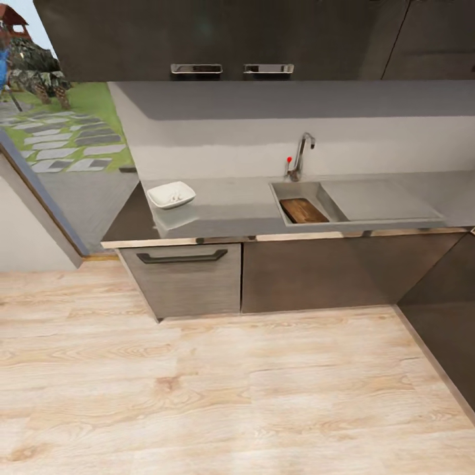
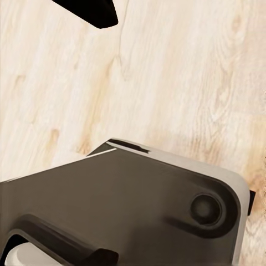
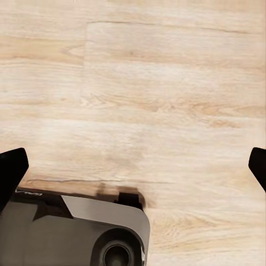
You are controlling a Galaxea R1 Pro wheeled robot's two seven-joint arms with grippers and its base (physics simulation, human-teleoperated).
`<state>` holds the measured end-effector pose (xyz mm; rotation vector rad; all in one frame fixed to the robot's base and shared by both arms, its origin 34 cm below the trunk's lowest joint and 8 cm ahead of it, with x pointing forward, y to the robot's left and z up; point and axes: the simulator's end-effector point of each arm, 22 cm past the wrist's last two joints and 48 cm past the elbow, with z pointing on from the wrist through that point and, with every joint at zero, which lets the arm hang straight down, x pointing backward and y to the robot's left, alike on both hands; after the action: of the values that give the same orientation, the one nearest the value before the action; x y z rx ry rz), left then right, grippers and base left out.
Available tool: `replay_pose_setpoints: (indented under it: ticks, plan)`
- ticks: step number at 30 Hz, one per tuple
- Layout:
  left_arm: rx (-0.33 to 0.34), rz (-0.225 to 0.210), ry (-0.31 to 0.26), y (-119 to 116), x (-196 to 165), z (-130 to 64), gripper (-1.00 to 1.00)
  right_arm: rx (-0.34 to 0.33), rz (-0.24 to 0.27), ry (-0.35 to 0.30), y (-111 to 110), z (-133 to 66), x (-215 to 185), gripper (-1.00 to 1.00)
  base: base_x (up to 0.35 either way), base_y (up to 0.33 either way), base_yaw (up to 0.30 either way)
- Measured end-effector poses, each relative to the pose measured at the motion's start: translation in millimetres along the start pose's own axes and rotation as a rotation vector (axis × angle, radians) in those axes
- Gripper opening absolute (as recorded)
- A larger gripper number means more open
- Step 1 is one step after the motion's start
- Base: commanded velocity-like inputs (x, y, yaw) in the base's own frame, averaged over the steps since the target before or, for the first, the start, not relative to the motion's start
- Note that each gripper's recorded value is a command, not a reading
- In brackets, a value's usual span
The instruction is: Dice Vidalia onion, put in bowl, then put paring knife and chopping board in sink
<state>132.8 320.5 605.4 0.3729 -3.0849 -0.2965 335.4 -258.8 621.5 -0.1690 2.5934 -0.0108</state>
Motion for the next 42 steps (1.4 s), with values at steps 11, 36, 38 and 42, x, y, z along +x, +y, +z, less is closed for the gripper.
replay_pose_setpoints:
  ticks: [11, 36, 38, 42]
  plan:
    - [0.004, -0.003, -0.017, -1.5, -6.7, -0.7, 1.0, 0.003, 0.0, -0.017, -1.2, 0.0, -7.7, 1.0, 0.0, 0.0, 0.052]
    - [0.013, -0.011, -0.054, -4.8, -22.0, -2.9, 1.0, 0.044, -0.036, 0.221, -37.7, -65.0, 115.5, 1.0, 0.0, 0.0, 0.0]
    - [0.014, -0.011, -0.058, -5.0, -23.2, -3.1, 1.0, 0.046, -0.042, 0.326, -42.3, -86.4, 153.7, 1.0, 0.0, 0.0, 0.0]
    - [0.016, -0.012, -0.064, -5.7, -25.6, -3.5, 1.0, 0.076, -0.001, 0.463, -47.9, -119.4, 202.5, 1.0, 0.0, 0.0, 0.0]
